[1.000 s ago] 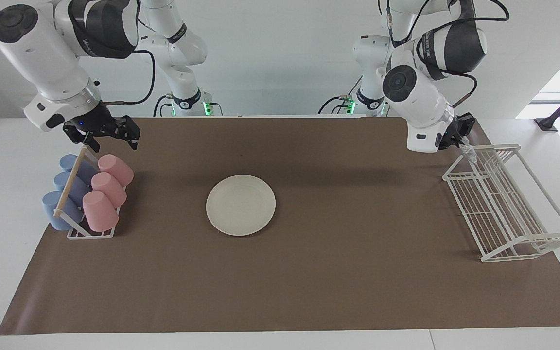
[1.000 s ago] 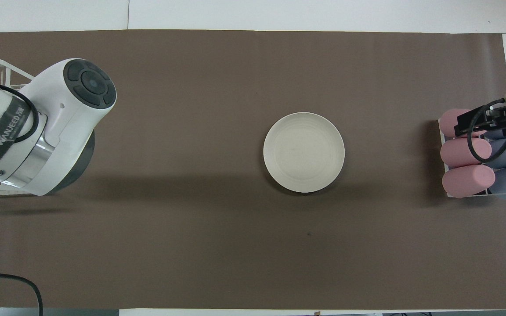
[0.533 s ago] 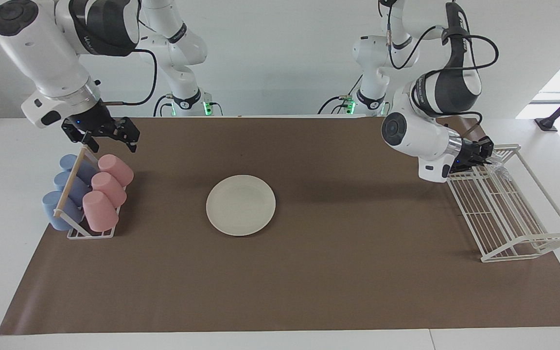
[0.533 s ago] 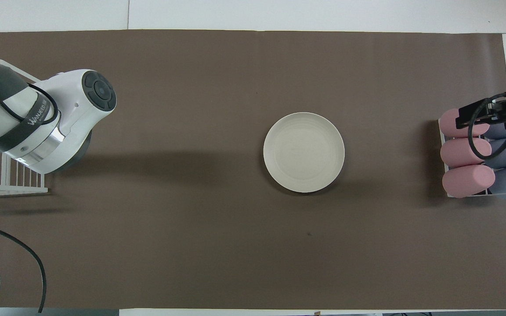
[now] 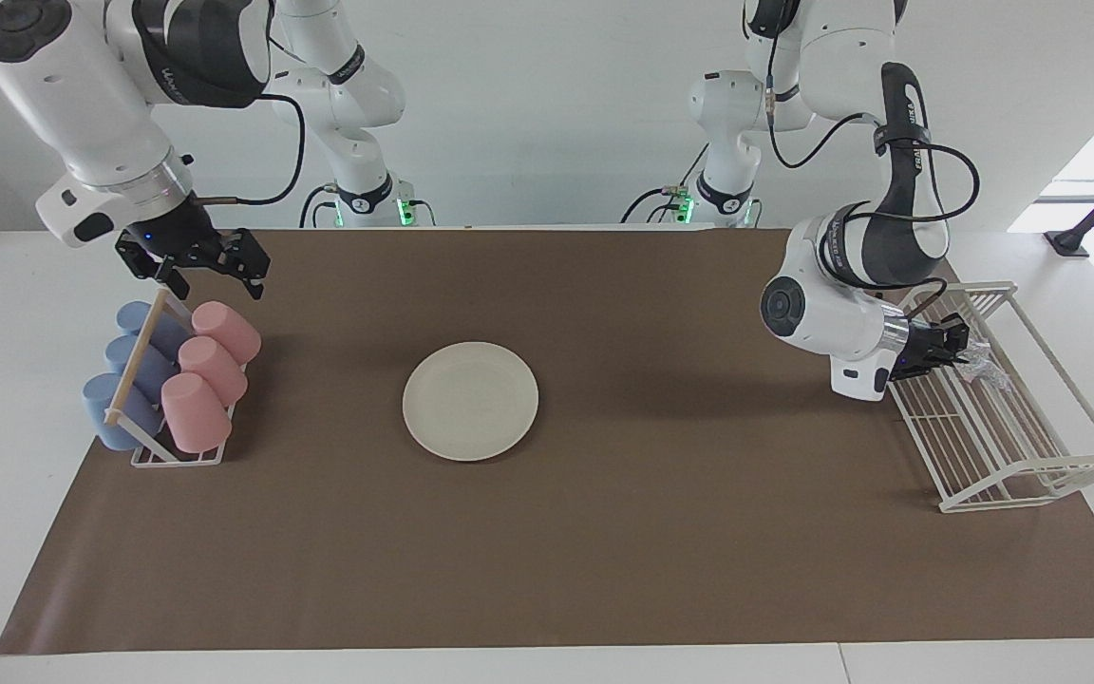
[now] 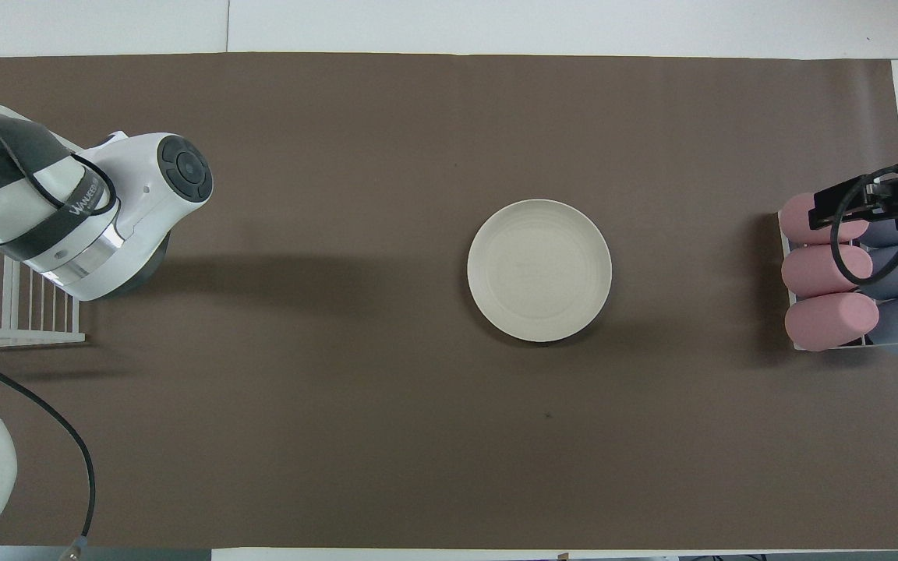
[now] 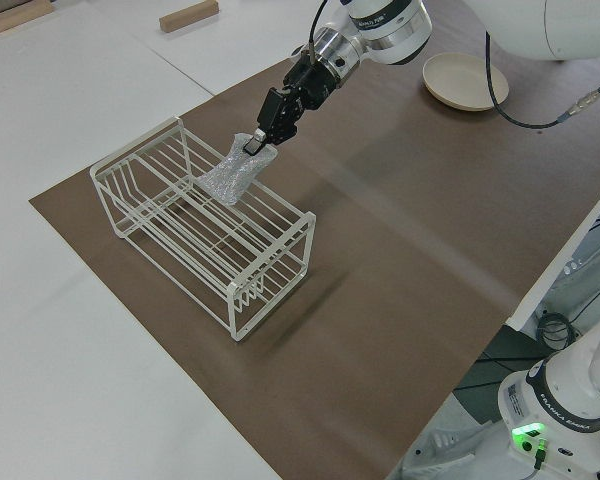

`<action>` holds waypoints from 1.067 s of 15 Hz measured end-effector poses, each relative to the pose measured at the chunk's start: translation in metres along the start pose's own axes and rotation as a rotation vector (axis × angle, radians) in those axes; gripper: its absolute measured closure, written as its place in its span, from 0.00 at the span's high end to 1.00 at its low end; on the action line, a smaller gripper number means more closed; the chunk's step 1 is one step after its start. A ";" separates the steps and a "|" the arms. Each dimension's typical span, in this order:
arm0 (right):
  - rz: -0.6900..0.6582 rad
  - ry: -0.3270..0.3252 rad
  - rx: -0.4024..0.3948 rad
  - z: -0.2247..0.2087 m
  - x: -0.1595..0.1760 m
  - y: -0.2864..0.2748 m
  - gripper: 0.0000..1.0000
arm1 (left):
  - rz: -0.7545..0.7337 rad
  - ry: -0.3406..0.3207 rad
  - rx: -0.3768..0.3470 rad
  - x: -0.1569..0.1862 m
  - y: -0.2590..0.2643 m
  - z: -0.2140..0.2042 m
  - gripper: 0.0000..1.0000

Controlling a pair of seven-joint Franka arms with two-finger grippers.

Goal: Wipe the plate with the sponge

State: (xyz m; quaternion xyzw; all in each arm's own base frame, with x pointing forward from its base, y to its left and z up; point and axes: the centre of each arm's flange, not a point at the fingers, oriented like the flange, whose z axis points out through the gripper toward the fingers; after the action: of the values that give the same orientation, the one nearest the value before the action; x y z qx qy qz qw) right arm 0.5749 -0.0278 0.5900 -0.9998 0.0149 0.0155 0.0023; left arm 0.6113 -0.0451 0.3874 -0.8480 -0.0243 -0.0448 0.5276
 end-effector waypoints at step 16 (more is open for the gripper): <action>0.000 -0.001 0.000 0.000 0.000 0.000 1.00 | -0.071 -0.076 -0.149 -0.005 -0.011 -0.016 1.00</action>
State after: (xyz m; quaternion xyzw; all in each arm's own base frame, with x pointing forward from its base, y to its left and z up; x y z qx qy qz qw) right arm 0.5748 -0.0276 0.5896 -0.9998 0.0148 0.0160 0.0023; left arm 0.6049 -0.0544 0.4036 -0.8846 -0.0711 -0.0330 0.4596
